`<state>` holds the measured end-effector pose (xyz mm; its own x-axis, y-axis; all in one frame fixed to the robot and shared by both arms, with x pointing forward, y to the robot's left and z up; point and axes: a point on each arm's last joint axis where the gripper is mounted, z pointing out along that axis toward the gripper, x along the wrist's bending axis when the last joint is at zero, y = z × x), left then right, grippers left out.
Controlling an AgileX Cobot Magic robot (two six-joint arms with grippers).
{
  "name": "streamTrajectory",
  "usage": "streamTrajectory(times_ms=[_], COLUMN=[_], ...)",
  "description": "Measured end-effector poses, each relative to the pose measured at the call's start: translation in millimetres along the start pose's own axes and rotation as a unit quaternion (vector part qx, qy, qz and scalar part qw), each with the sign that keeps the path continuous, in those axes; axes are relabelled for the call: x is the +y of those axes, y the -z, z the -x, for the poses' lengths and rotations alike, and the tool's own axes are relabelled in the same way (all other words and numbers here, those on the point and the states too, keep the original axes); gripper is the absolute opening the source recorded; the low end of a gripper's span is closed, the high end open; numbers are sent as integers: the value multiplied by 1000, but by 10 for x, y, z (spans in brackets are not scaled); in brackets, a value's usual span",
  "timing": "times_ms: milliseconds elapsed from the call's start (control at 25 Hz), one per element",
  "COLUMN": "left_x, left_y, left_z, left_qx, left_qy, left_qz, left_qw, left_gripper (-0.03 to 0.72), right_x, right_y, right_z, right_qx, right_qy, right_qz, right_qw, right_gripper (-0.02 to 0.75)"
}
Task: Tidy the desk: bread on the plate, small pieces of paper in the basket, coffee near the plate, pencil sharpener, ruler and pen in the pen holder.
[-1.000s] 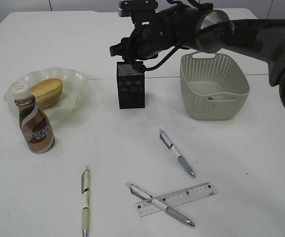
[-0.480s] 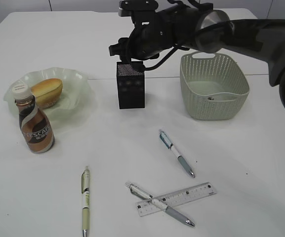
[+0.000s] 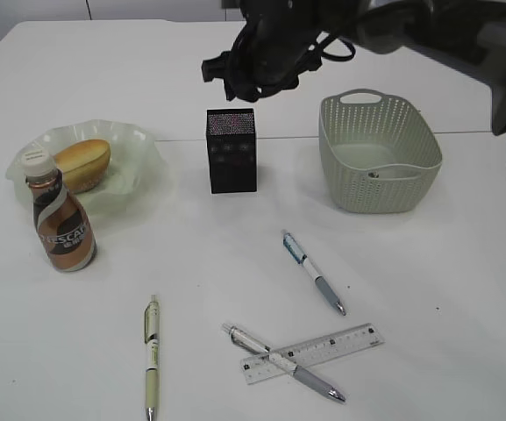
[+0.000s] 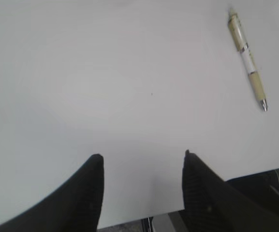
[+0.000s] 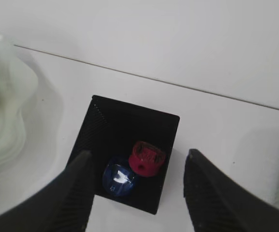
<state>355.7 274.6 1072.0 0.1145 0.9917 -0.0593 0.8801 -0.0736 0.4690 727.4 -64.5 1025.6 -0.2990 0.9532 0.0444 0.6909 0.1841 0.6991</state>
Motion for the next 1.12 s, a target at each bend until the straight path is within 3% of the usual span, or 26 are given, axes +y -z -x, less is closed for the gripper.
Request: streamTrajectory(times_ms=[320, 480, 680, 1120], left_x=[181, 233, 359, 583], left_y=[263, 296, 326, 261], left_z=[23, 29, 66, 262], left_qx=[-5, -4, -15, -92], left_qy=[-3, -25, -50, -115], left_qz=[43, 44, 46, 33], left_qw=[999, 999, 998, 989], left_gripper=[388, 388, 388, 388], right_x=[259, 268, 319, 12], right_y=[596, 821, 1042, 1477], right_z=[16, 87, 175, 222], right_qx=[-10, -44, -85, -70], right_qy=[-14, -4, 12, 70], right_qz=[-41, -68, -56, -121], right_qw=[999, 997, 995, 988], right_gripper=[432, 432, 428, 407])
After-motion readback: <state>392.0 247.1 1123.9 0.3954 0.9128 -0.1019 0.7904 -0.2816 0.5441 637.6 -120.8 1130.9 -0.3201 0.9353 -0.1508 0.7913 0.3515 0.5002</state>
